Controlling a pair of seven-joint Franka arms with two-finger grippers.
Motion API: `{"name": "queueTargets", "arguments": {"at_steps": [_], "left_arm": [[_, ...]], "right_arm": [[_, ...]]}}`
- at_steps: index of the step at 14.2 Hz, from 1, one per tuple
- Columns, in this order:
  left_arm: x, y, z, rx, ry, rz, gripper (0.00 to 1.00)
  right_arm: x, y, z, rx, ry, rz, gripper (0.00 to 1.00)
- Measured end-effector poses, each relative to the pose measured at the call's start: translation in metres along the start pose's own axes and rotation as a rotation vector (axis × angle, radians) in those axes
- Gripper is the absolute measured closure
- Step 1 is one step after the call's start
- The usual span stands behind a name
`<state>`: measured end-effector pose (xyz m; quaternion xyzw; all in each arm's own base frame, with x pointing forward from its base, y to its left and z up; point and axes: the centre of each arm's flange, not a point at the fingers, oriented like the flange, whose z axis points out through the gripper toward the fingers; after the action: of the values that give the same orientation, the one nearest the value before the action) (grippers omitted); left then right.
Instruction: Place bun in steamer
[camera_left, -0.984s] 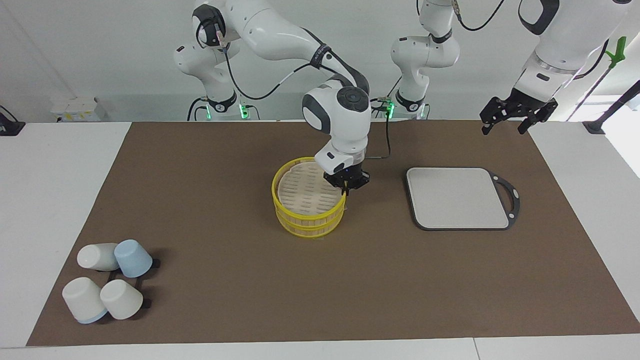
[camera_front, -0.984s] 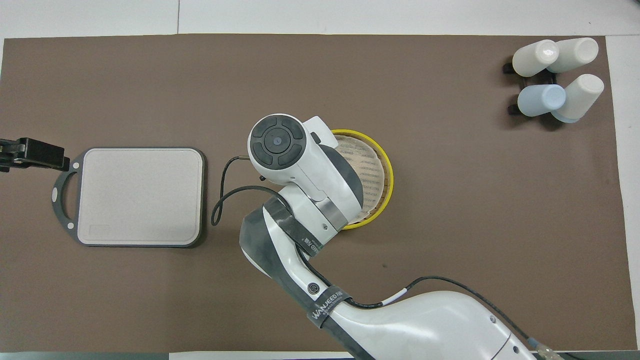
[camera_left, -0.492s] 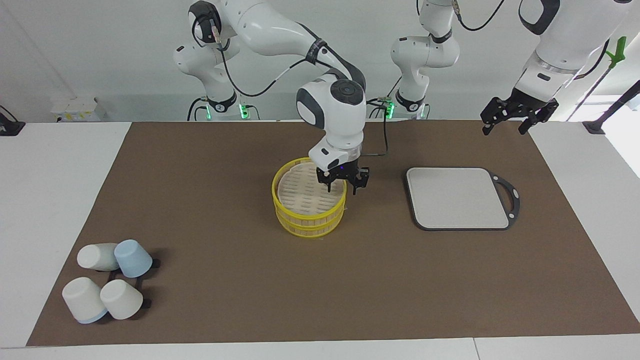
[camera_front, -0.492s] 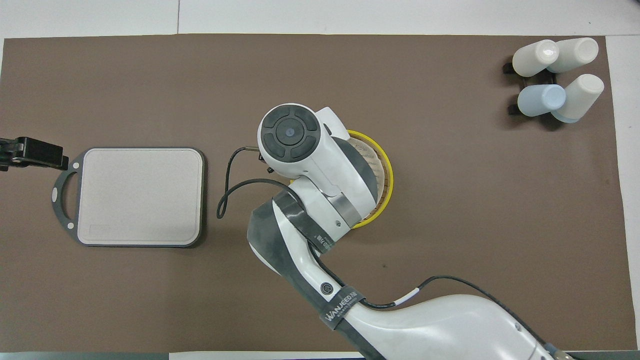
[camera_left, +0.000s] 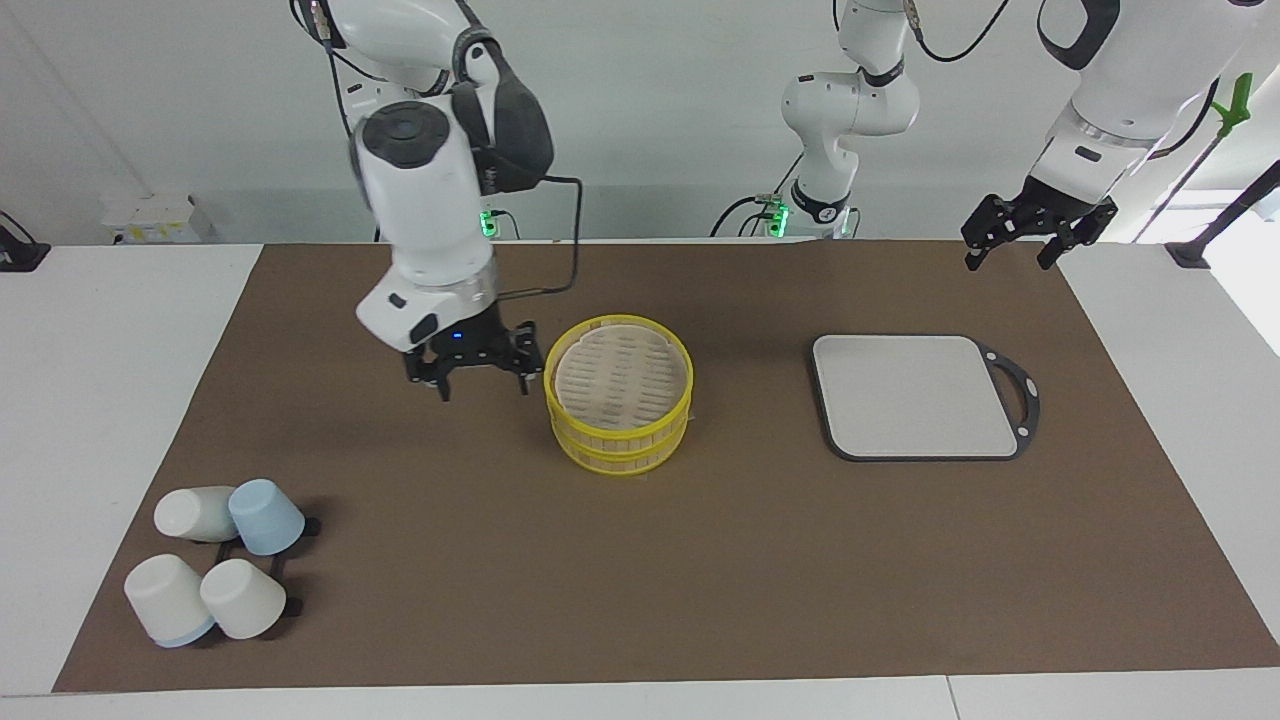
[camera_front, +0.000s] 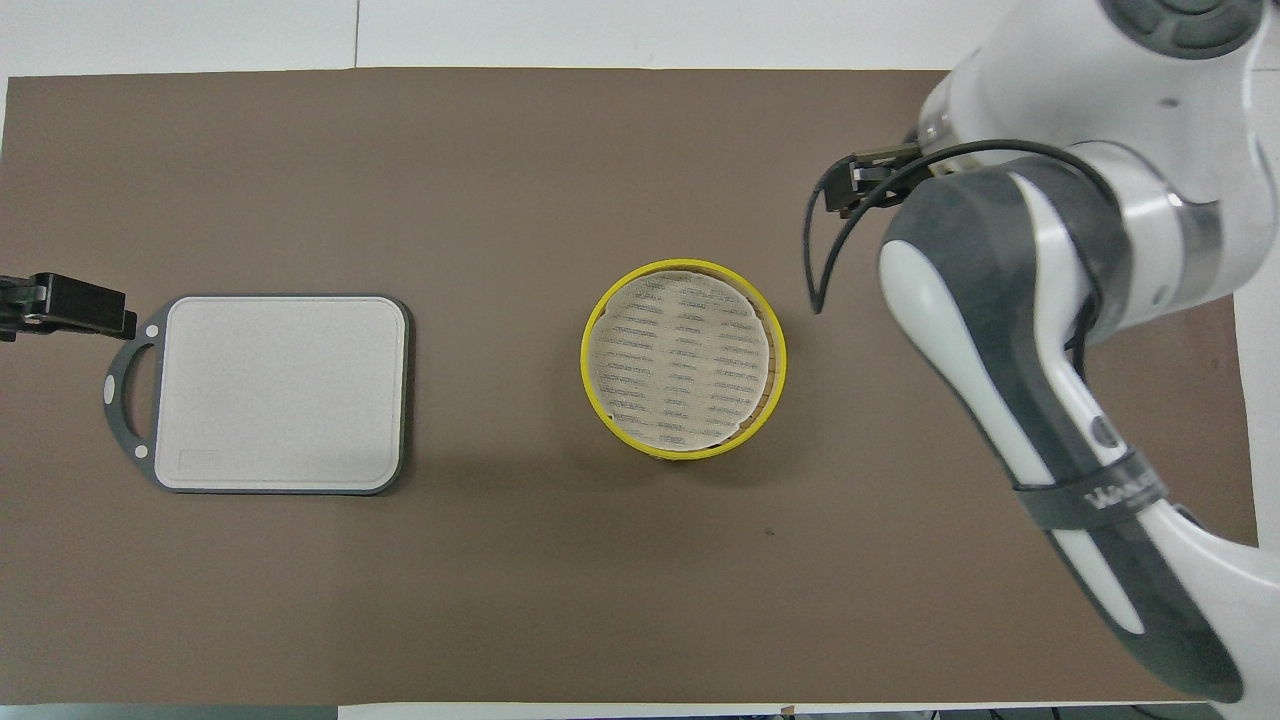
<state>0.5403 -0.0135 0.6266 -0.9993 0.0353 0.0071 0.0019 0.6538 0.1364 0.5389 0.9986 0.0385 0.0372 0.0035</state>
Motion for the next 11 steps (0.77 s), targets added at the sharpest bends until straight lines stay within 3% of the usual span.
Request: {"name": "queueTargets", "arguments": {"at_steps": [5, 9, 11], "left_arm": [[0.0, 0.0, 0.0, 0.0, 0.0, 0.0, 0.0], [0.0, 0.0, 0.0, 0.0, 0.001, 0.0, 0.0], [0.0, 0.0, 0.0, 0.0, 0.001, 0.0, 0.0]], "right_arm": [[-0.008, 0.115, -0.001, -0.008, -0.079, 0.051, 0.0], [-0.033, 0.138, -0.001, -0.003, -0.145, 0.087, 0.0], [-0.049, 0.137, 0.002, 0.001, -0.117, 0.086, 0.0]]}}
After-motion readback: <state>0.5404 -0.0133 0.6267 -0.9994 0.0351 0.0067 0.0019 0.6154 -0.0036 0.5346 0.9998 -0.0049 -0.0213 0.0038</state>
